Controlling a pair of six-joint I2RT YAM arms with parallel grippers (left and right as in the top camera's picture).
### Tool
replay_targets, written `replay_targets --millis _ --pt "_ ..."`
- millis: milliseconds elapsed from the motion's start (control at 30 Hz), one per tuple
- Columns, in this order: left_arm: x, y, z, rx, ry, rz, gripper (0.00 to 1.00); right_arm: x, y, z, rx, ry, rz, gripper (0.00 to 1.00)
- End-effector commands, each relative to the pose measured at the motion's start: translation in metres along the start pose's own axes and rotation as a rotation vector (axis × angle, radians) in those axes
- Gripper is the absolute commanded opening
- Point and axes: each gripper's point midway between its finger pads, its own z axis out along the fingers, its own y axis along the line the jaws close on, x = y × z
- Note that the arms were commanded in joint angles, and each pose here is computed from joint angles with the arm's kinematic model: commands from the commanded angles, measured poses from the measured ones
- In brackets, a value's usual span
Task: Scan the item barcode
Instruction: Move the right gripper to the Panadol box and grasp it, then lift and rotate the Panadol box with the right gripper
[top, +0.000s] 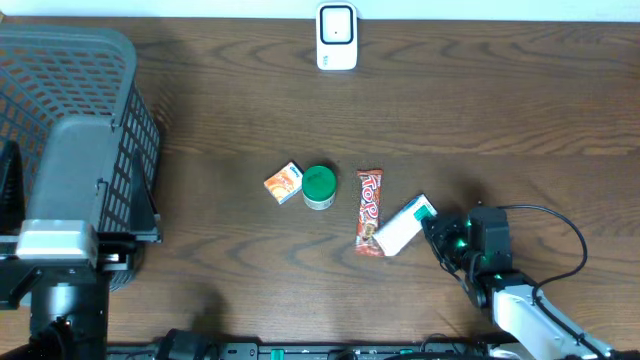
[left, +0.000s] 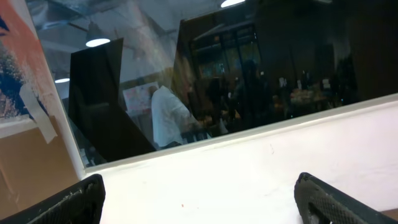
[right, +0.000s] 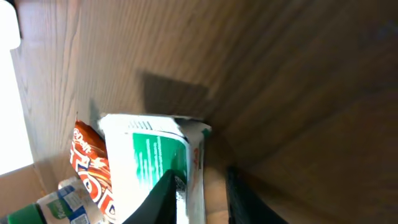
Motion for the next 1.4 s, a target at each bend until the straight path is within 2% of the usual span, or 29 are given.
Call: replay_targets --millis 0,100,167,267,300,333,367,400,500,567,600,633,767,933,1000,1067,1133,1367 --pt "-0.002 0.000 -0.001 0.004 -0.012 -0.006 0.95 -0.005 -0.013 -0.003 0.044 -0.052 0.000 0.15" --pt "-0.002 0.000 -0.001 0.004 -0.012 -0.006 0.95 -0.007 -0.014 -0.004 0.052 -0.064 0.000 0.20" --pt "-0.002 0.000 -0.001 0.004 -0.012 -0.010 0.95 -0.007 -0.015 -0.004 0.054 -0.063 0.012 0.14" --pt "-0.002 0.000 -0.001 0.004 -0.013 -0.041 0.95 -0.005 -0.020 -0.004 0.071 -0.058 0.095 0.14" --pt "-0.002 0.000 -0.001 0.004 -0.014 -0.047 0.95 -0.005 -0.020 -0.004 0.070 -0.057 0.106 0.18" --pt "-0.003 0.000 -0.001 0.003 -0.015 -0.048 0.95 -0.004 -0.018 -0.004 0.064 -0.051 0.138 0.36" --pt "-0.003 0.000 -0.001 0.003 -0.015 -0.048 0.95 -0.003 -0.018 -0.004 0.062 -0.047 0.147 0.45" --pt "-0.003 0.000 -0.001 0.003 -0.015 -0.048 0.95 -0.001 -0.015 -0.004 0.053 -0.032 0.161 0.49" --pt "-0.003 0.000 -0.001 0.003 -0.015 -0.048 0.95 0.007 -0.010 -0.004 0.032 0.016 0.158 0.42" --pt "-0.003 0.000 -0.001 0.004 -0.015 -0.048 0.95 0.013 -0.007 -0.006 0.017 0.051 0.141 0.26" --pt "-0.003 0.000 -0.001 0.003 -0.015 -0.048 0.95 0.015 -0.006 -0.007 0.015 0.061 0.129 0.21" --pt "-0.003 0.000 -0.001 0.003 -0.015 -0.048 0.95 0.017 -0.007 -0.009 0.017 0.067 0.119 0.20" --pt "-0.003 0.000 -0.001 0.003 -0.015 -0.048 0.95 0.019 -0.006 -0.018 0.012 0.072 0.074 0.32" --pt "-0.003 0.000 -0.001 0.004 -0.015 -0.048 0.95 0.023 -0.005 -0.033 0.003 0.065 0.058 0.38" --pt "-0.003 0.000 -0.001 0.003 -0.015 -0.048 0.95 0.027 -0.014 -0.038 0.032 0.077 0.067 0.31" --pt "-0.003 0.000 -0.001 0.003 -0.015 -0.048 0.95 0.037 -0.041 -0.047 0.142 0.097 0.091 0.13" --pt "-0.003 0.000 -0.001 0.004 -0.015 -0.048 0.95 0.041 -0.060 -0.052 0.221 0.100 0.089 0.01" --pt "-0.003 0.000 -0.001 0.004 -0.015 -0.052 0.95 0.044 -0.064 -0.045 0.217 0.134 -0.056 0.01"
